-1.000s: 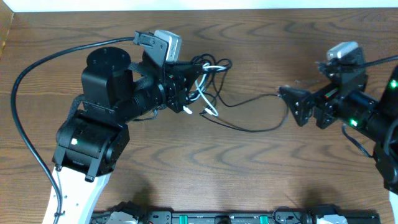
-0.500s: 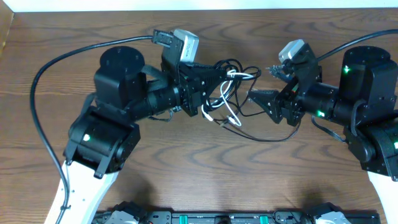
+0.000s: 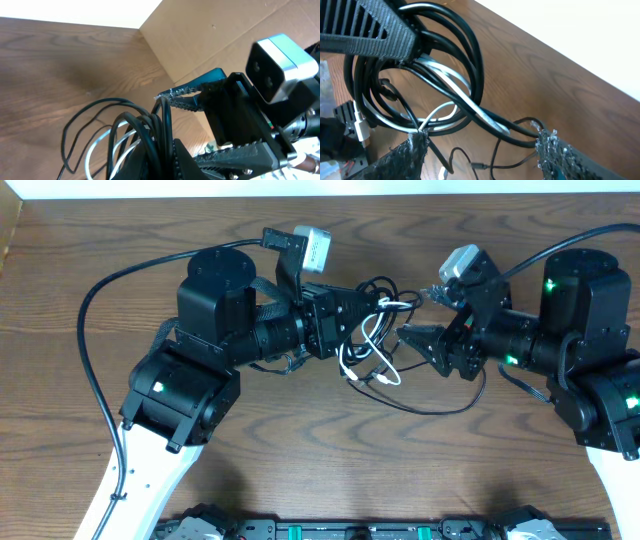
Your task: Untangle cables
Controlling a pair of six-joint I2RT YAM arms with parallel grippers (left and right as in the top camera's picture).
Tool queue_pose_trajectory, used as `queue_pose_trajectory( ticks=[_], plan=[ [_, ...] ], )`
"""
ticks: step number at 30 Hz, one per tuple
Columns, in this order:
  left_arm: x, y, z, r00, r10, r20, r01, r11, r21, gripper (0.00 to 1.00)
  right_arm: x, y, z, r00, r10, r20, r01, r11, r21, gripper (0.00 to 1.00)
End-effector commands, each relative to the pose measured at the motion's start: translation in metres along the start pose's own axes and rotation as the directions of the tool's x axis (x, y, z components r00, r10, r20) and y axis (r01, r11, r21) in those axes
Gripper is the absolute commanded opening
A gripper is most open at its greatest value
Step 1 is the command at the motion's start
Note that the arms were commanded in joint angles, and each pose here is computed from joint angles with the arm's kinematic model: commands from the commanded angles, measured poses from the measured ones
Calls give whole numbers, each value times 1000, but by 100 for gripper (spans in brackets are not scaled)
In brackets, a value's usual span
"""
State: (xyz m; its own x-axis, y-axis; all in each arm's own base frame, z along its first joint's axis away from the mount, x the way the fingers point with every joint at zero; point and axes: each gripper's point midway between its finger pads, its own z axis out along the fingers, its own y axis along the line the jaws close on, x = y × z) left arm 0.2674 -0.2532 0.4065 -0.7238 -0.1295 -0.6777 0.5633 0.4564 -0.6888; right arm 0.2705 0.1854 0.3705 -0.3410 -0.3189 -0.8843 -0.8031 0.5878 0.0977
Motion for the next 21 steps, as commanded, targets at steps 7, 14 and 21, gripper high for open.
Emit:
queue_pose_trajectory(
  ticks=[7, 14, 21],
  plan=[
    [2, -28, -2, 1000, -20, -10, 21, 997, 74, 11, -1, 8, 3, 996, -85, 4, 85, 996, -37, 66],
    [1, -34, 0, 999, -40, -9, 40, 995, 93, 12, 2, 6, 12, 998, -69, -13, 68, 996, -62, 37],
    [-6, -25, -2, 997, 72, 31, -74, 996, 54, 11, 5, -2, 14, 997, -65, -32, 64, 998, -25, 1]
  ],
)
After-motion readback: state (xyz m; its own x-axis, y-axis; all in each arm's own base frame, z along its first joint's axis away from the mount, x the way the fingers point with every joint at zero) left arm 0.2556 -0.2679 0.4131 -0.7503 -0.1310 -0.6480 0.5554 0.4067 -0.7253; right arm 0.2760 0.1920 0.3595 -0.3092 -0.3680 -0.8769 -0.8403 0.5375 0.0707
